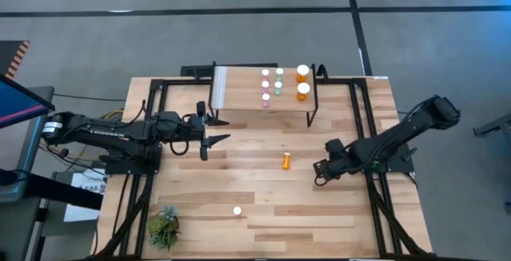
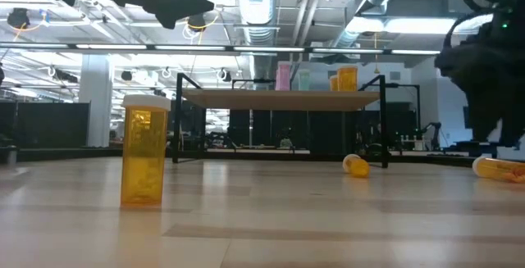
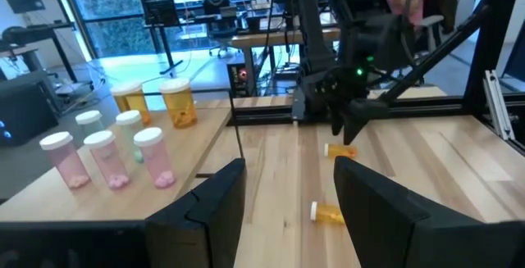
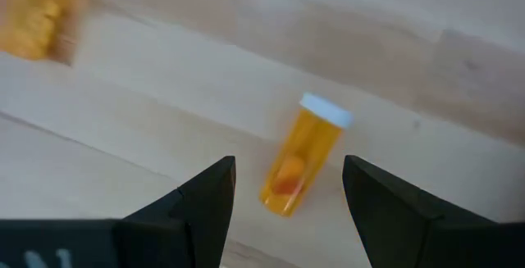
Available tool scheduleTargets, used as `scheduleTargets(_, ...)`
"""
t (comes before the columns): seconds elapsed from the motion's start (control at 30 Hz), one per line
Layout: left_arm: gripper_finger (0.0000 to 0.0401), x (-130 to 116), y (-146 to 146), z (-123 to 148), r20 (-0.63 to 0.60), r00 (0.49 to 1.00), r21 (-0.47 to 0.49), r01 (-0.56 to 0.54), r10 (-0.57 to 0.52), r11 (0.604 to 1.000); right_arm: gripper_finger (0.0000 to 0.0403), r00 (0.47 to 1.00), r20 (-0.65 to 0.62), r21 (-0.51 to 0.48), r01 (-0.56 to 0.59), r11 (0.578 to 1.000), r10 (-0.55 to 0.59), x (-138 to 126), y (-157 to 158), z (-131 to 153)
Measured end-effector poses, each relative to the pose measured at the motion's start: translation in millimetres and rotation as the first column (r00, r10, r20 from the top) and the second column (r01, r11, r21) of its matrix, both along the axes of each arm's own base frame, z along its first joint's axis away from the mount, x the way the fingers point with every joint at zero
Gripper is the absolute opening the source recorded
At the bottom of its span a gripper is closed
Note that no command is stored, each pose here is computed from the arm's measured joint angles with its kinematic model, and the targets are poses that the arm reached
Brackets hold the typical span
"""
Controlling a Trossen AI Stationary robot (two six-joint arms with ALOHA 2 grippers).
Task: Pick and place medicine bottles onto shelf by color
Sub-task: Put the middle right small orange pill bottle on the shelf
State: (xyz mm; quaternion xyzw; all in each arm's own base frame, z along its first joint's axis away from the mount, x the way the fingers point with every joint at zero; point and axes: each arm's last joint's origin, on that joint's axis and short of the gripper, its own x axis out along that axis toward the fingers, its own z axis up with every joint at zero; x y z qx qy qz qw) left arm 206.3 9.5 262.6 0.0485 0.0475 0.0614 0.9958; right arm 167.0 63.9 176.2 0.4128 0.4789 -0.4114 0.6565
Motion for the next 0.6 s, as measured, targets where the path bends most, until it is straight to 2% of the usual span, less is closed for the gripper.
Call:
scheduleTargets(0.2, 0.0176, 0, 0, 0, -0.004, 1.0, 0.001, 0.0, 0.0, 1.0, 0.0249, 0.996, -0.088, 0.011, 0.007, 1.0, -0.006, 7, 4, -16)
scheduleTargets(0.4, 0.0176, 0, 0, -1, -0.009, 1.0, 0.0, 0.0, 0.0, 1.0, 0.0248, 0.996, -0.088, 0.027, -0.007, 1.0, 0.009, 18, 9, -29)
scheduleTargets(0.6, 0.0176, 0, 0, -2, -0.025, 1.0, -0.001, 0.0, 0.0, 1.0, 0.0225, 0.99, -0.137, 0.035, -0.024, 0.999, 0.029, 22, 12, -40)
